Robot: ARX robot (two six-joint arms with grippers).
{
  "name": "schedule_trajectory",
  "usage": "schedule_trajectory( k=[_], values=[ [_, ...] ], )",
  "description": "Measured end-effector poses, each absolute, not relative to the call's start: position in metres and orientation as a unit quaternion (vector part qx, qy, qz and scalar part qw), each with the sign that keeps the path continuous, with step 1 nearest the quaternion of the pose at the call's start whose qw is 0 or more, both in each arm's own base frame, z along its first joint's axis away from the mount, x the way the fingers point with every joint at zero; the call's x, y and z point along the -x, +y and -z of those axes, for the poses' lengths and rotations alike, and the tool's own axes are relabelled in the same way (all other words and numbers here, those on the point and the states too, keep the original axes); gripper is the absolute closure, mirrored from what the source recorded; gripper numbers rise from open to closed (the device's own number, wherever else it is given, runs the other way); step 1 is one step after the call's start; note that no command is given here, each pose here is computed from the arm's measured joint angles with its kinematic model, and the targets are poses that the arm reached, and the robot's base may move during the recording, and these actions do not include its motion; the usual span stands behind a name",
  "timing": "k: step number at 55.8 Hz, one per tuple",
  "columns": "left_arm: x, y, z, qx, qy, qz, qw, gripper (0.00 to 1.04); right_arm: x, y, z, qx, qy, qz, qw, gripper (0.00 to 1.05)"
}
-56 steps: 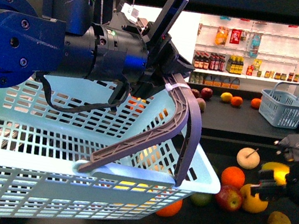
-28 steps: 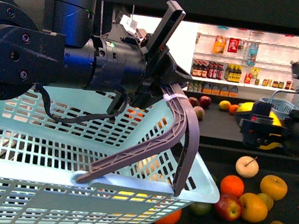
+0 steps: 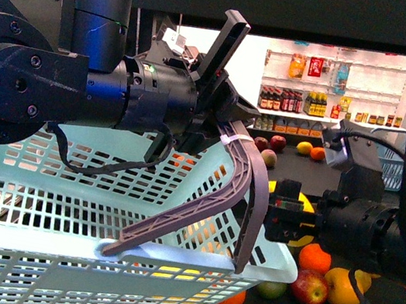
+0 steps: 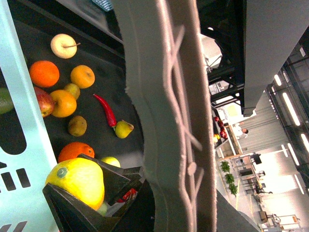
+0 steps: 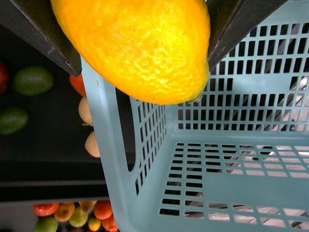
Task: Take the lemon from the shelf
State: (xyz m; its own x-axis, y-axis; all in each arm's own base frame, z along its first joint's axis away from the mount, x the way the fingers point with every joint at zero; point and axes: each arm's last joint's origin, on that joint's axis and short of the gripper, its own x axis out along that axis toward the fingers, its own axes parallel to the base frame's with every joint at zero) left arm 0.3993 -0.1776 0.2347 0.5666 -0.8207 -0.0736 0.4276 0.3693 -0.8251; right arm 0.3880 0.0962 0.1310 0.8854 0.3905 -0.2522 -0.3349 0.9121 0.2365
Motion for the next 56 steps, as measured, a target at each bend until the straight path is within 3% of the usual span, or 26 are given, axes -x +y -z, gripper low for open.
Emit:
schedule_trajectory(
  k=[25,47,56],
  values=[
    [-0.402,-0.173,-0.235,0.389,0.234,0.387,0.803,0.97,-0.404,0.109,-0.12,-0.131,0.172,-0.17,0.961,0.39],
    [-0.4,-0.177,-0.235,0.401,0.245,0.391,0.791,0.97,-0.406,0.101,-0.128,-0.274,0.216,-0.145,0.926,0.39],
    [-0.4,-0.177,-0.235,0.401,0.246,0.391,0.791,0.97,-0.405,0.103,-0.133,-0.275,0.215,-0.159,0.924,0.14]
  ],
)
